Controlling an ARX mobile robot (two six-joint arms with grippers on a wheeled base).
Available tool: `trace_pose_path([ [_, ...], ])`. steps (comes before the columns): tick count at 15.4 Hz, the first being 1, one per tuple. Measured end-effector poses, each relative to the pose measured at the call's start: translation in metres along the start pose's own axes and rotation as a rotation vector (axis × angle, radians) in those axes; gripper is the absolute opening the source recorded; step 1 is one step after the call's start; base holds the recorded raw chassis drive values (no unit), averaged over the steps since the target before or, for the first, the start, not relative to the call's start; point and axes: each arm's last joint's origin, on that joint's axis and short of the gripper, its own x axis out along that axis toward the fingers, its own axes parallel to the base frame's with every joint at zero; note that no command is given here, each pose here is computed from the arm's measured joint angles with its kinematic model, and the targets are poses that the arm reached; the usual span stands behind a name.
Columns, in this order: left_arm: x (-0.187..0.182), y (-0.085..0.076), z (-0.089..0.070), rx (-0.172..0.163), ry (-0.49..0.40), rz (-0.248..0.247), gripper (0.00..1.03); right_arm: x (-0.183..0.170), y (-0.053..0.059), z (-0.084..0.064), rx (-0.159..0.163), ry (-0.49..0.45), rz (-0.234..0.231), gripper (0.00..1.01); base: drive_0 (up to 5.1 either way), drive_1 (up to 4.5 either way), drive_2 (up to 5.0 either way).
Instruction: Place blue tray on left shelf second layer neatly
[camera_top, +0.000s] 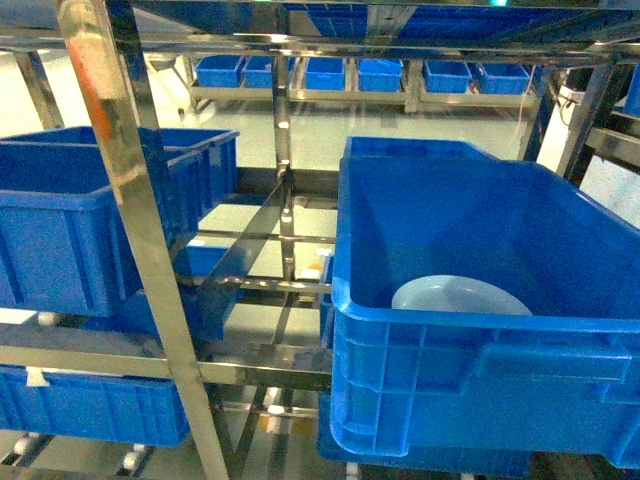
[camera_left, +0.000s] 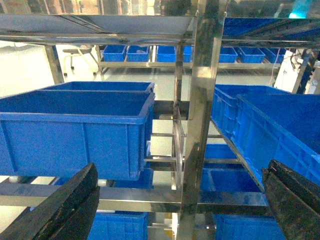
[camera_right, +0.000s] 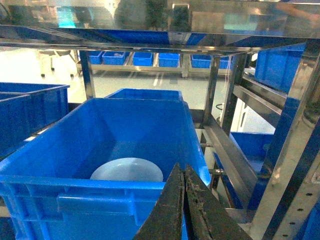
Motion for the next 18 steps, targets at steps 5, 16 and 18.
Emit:
trace_pose_path([
  [5, 0.000, 0.000, 0.000, 0.000, 0.000, 0.000, 0.98, -0.012, 0.000, -0.001, 0.000, -0.001, -0.001, 0.02, 0.0, 0.00, 0.0],
  [16, 0.000, 0.000, 0.000, 0.000, 0.000, 0.000, 0.98, -0.012, 0.000, -0.003, 0.000, 0.013, 0.000, 0.45, 0.0, 0.00, 0.0],
  [18, 0.000, 0.000, 0.000, 0.000, 0.000, 0.000, 0.98, -0.012, 0.000, -0.003, 0.000, 0.013, 0.000, 0.67, 0.0, 0.00, 0.0],
])
